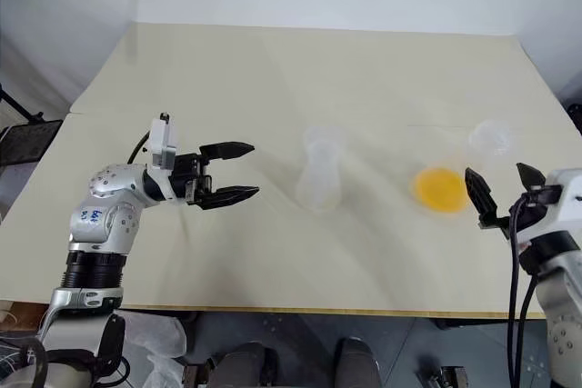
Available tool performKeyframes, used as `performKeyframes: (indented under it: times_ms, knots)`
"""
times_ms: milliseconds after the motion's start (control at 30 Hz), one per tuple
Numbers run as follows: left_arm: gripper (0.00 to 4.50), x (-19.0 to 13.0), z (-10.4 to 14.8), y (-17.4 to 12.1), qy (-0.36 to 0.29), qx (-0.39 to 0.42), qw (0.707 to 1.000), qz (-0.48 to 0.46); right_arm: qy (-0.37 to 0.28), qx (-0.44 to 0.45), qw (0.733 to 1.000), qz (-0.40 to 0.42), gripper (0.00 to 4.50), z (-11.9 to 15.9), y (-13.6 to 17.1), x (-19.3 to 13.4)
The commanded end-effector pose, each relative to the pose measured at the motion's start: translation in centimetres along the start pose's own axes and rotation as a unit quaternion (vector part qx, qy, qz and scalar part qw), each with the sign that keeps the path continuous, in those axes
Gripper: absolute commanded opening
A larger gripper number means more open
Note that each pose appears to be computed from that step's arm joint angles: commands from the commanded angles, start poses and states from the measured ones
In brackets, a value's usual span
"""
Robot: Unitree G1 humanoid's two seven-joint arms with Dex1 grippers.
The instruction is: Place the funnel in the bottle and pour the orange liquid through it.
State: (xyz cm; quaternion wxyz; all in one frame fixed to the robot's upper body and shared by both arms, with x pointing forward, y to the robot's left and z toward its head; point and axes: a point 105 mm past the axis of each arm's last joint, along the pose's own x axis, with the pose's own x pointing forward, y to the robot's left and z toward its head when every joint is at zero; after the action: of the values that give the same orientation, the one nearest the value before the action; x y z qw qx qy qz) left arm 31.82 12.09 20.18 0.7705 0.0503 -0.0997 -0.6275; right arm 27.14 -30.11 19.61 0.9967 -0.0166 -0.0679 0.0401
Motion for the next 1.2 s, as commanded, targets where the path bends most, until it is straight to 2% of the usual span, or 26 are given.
performKeyframes:
  times_ms: [33, 600, 900, 1033, 1133, 1200]
  knots:
    - [4.47, 0.2, 1.4, -0.4, -0.020, 0.026, 0.999, 0.000, -0.004, 0.002, 1.000, 0.008, 4.50, 0.6, -0.2, 0.5]
    - [4.47, 0.8, 1.7, -0.9, -0.035, 0.031, 0.999, 0.016, -0.022, 0.006, 0.999, 0.047, 4.50, 1.7, -0.7, 4.7]
    - [4.47, 1.0, 2.0, -1.2, -0.046, 0.036, 0.998, 0.027, -0.023, 0.012, 0.997, 0.074, 4.50, 1.4, 0.0, 5.7]
    - [4.50, 0.9, 2.1, -1.1, -0.048, 0.039, 0.997, 0.034, -0.027, 0.017, 0.996, 0.078, 3.64, 1.3, 0.2, 5.9]
    - [4.50, 0.7, 1.9, -1.2, -0.047, 0.037, 0.998, 0.037, -0.030, 0.017, 0.996, 0.081, 2.58, 1.4, 0.3, 5.9]
    - [4.50, 0.7, 1.8, -1.3, -0.046, 0.035, 0.998, 0.038, -0.031, 0.017, 0.996, 0.083, 2.47, 1.4, 0.4, 5.9]
